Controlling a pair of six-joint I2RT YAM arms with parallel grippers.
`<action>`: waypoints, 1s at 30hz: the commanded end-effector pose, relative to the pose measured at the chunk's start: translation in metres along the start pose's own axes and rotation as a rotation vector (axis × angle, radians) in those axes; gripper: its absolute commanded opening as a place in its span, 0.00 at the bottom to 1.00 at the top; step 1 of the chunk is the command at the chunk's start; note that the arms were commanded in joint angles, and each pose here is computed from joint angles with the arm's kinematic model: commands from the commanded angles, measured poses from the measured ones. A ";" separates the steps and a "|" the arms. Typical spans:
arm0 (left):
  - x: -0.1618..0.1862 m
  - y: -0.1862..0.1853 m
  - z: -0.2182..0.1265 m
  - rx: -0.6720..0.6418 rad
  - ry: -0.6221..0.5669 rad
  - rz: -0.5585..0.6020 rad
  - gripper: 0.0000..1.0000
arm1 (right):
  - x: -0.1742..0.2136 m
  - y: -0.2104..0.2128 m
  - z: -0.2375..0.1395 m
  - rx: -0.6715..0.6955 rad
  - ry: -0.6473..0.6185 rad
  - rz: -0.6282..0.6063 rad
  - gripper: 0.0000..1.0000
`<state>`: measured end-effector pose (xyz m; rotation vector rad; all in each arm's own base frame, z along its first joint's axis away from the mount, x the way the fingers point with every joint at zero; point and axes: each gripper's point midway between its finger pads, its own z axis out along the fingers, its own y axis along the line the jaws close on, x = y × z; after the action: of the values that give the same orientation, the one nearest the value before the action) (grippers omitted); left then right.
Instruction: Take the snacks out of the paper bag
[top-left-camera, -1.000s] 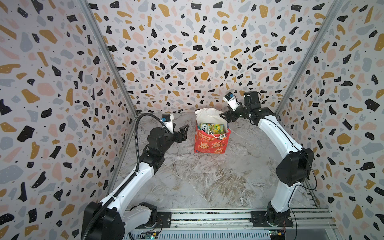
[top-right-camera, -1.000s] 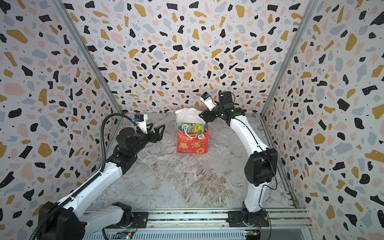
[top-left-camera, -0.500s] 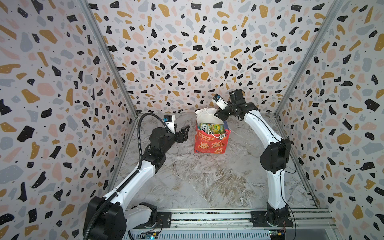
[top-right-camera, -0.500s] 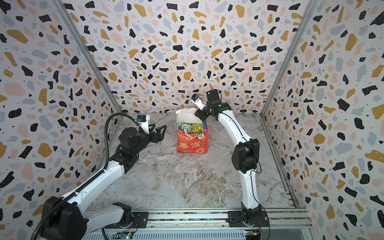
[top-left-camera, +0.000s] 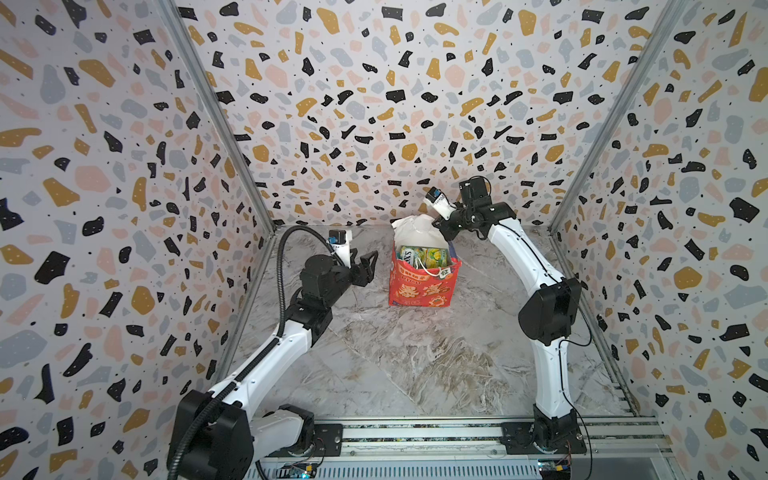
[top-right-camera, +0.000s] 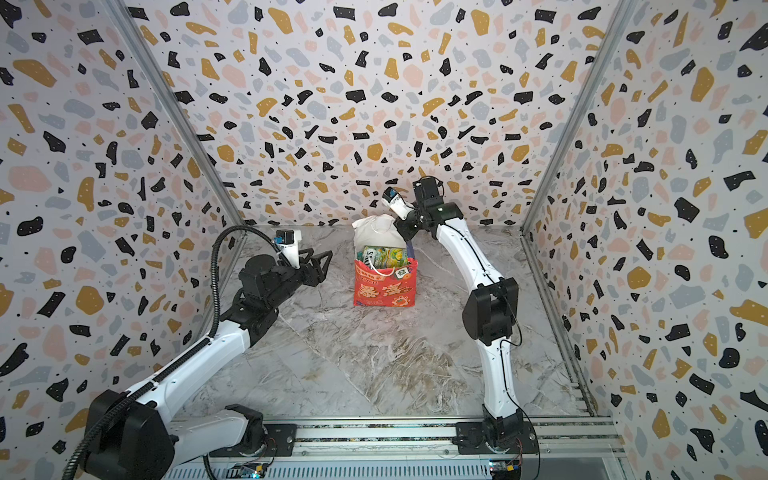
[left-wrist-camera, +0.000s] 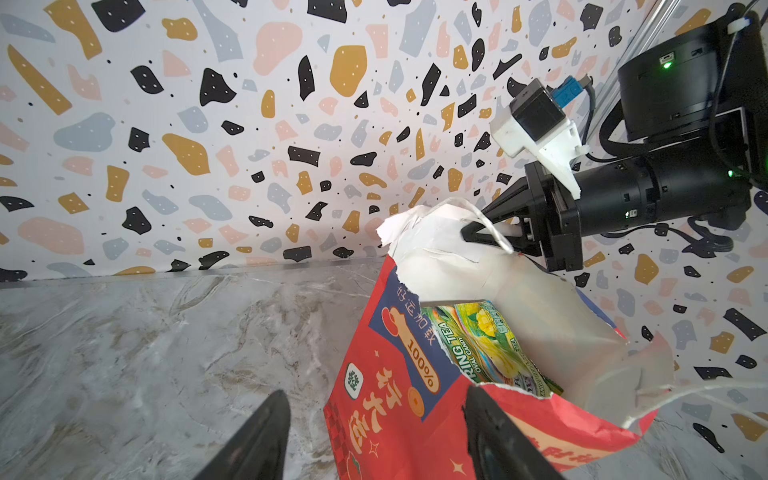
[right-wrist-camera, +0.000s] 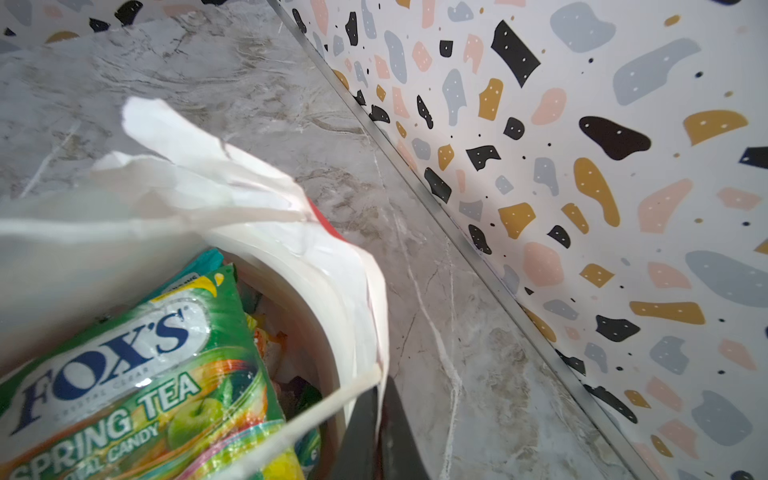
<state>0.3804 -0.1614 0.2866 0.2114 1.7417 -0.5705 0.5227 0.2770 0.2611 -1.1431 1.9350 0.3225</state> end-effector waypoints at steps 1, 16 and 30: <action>-0.020 -0.010 0.001 0.035 -0.057 0.025 0.67 | -0.030 0.001 -0.036 0.021 -0.057 -0.025 0.05; -0.039 -0.040 -0.007 0.057 -0.046 0.094 0.46 | -0.056 0.009 -0.072 0.041 -0.122 -0.029 0.00; -0.023 -0.072 -0.040 0.108 0.015 0.125 0.37 | -0.060 0.067 -0.131 -0.014 -0.377 -0.071 0.00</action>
<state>0.3311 -0.2010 0.3227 0.3818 1.7414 -0.5811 0.4283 0.2649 0.2983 -1.1243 1.8492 0.4549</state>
